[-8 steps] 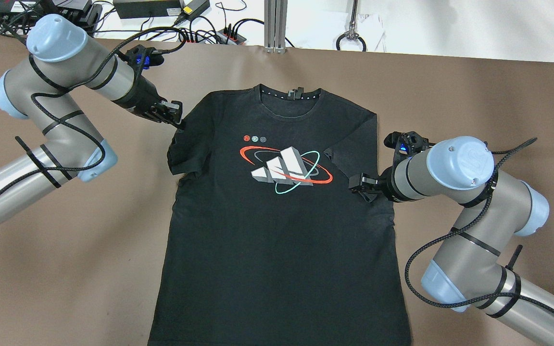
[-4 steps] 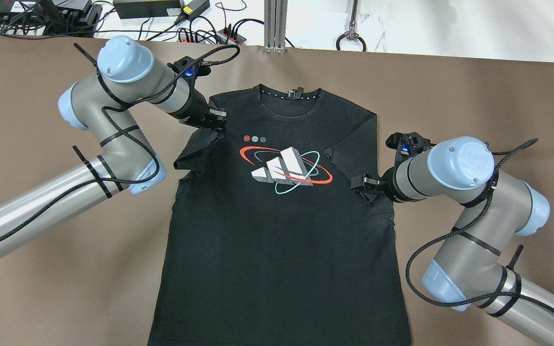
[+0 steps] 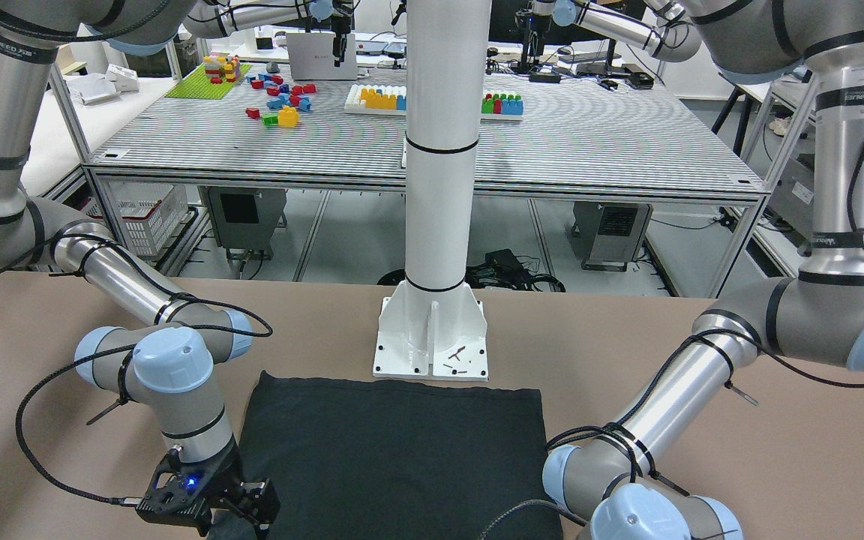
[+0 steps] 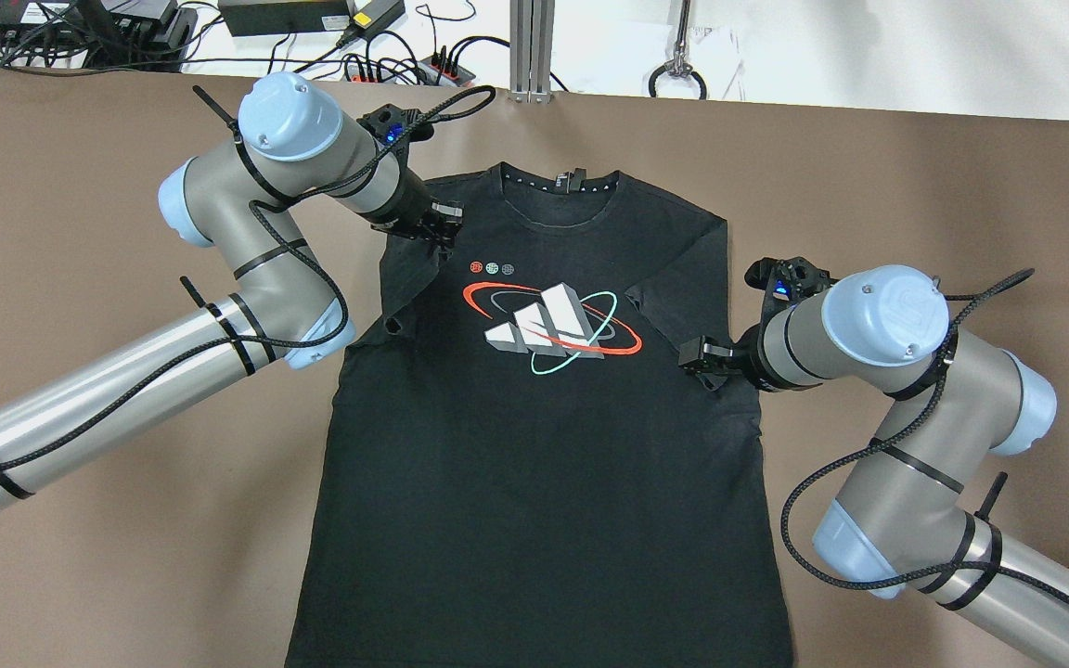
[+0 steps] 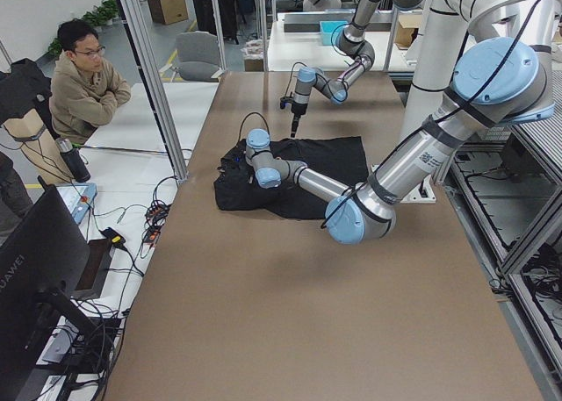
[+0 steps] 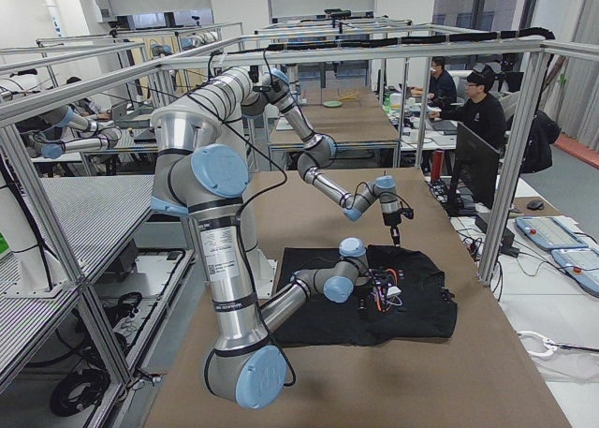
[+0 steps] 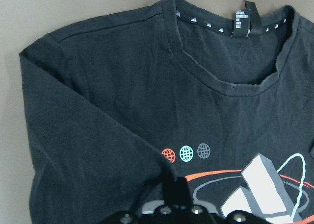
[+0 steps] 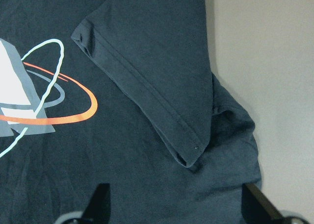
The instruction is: Fold clothes
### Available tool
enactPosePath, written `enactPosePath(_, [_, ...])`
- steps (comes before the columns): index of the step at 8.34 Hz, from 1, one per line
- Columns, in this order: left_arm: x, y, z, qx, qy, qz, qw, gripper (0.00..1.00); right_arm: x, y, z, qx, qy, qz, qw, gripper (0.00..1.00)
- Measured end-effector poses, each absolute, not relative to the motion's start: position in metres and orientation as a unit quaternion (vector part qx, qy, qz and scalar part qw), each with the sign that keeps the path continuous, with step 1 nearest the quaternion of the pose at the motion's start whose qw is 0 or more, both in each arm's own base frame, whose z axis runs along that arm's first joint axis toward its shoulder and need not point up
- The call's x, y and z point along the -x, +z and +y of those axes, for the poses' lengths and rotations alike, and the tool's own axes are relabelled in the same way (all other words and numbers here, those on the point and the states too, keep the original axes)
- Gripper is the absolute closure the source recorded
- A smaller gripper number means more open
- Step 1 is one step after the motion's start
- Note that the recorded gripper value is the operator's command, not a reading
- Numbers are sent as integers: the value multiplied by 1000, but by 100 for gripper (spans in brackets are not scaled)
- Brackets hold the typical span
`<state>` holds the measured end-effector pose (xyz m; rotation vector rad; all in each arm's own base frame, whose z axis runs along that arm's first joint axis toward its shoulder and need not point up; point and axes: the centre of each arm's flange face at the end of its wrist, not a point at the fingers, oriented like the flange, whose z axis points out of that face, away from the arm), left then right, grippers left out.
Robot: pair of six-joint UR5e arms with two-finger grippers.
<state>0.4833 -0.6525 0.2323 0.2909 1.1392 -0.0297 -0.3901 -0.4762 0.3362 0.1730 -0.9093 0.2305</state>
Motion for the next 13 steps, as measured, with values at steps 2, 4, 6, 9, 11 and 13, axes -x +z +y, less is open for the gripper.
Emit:
enactPosePath(2, [-503, 241, -638, -137, -16, 536, 833, 100, 392, 338, -477, -84, 112, -436, 889, 6])
enactPosePath(4, [-522, 242, -623, -136, -22, 536, 833, 1, 392, 337, -477, -84, 111, -436, 889, 6])
enactPosePath(6, [-529, 239, -617, -131, -28, 540, 831, 0, 393, 338, -477, -84, 112, -436, 889, 6])
enactPosePath(9, [-516, 248, -605, -134, -30, 544, 828, 0, 395, 340, -475, -89, 113, -432, 891, 5])
enactPosePath(11, [-500, 272, -583, -133, -30, 545, 828, 0, 395, 340, -475, -89, 113, -431, 891, 6])
enactPosePath(13, [-504, 291, -550, -125, -34, 544, 829, 0, 395, 341, -475, -89, 114, -430, 891, 6])
